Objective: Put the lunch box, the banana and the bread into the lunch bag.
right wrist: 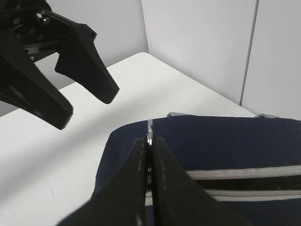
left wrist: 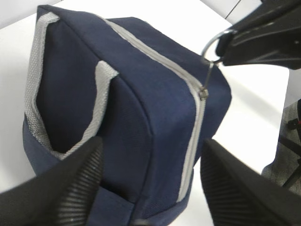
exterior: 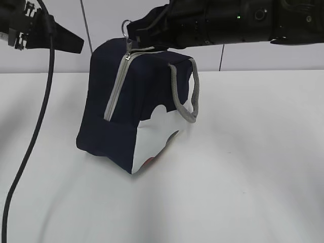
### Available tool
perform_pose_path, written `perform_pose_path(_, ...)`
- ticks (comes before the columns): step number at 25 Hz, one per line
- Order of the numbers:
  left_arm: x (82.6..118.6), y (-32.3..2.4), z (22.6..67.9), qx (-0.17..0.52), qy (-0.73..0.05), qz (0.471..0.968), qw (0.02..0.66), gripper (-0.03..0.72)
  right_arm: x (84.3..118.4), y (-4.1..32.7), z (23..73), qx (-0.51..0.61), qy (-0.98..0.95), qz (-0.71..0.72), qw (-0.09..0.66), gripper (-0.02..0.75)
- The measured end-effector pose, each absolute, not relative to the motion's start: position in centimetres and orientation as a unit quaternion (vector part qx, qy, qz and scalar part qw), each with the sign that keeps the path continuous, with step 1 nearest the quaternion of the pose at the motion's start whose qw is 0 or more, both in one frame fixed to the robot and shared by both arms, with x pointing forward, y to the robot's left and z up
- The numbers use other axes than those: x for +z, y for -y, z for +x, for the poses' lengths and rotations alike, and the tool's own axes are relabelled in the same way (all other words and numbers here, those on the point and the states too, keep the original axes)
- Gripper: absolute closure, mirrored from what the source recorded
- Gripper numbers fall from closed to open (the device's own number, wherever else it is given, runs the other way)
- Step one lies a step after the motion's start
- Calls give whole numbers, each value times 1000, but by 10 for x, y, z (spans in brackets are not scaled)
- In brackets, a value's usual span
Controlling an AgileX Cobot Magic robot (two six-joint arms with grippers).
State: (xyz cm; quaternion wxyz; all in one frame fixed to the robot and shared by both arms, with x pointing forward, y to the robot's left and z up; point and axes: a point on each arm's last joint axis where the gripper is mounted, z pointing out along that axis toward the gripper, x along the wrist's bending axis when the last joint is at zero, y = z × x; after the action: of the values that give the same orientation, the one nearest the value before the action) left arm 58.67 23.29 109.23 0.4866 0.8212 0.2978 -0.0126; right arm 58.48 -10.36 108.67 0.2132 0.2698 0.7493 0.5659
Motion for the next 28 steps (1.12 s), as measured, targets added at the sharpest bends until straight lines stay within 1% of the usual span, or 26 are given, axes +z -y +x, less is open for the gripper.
perform_pose_path(5, 1072, -233, 599, -28, -295, 819, 491, 240, 1087, 104, 585, 566, -749, 272, 212, 754)
perform_pose_path(9, 1073, -232, 601, -23, -287, 814, 504, 240, 1087, 104, 585, 567, -748, 274, 210, 754)
perform_pose_path(14, 1073, -230, 600, -26, -288, 813, 505, 253, 1087, 104, 585, 567, -748, 274, 209, 754)
perform_pose_path(21, 1073, -211, 596, -40, -268, 823, 499, 257, 1087, 103, 585, 568, -747, 275, 208, 754)
perform_pose_path(24, 1071, -210, 595, -40, -263, 830, 491, 278, 1087, 103, 585, 568, -747, 275, 208, 754)
perform_pose_path(28, 1070, -210, 595, -40, -261, 833, 486, 337, 1087, 103, 584, 569, -747, 275, 205, 754)
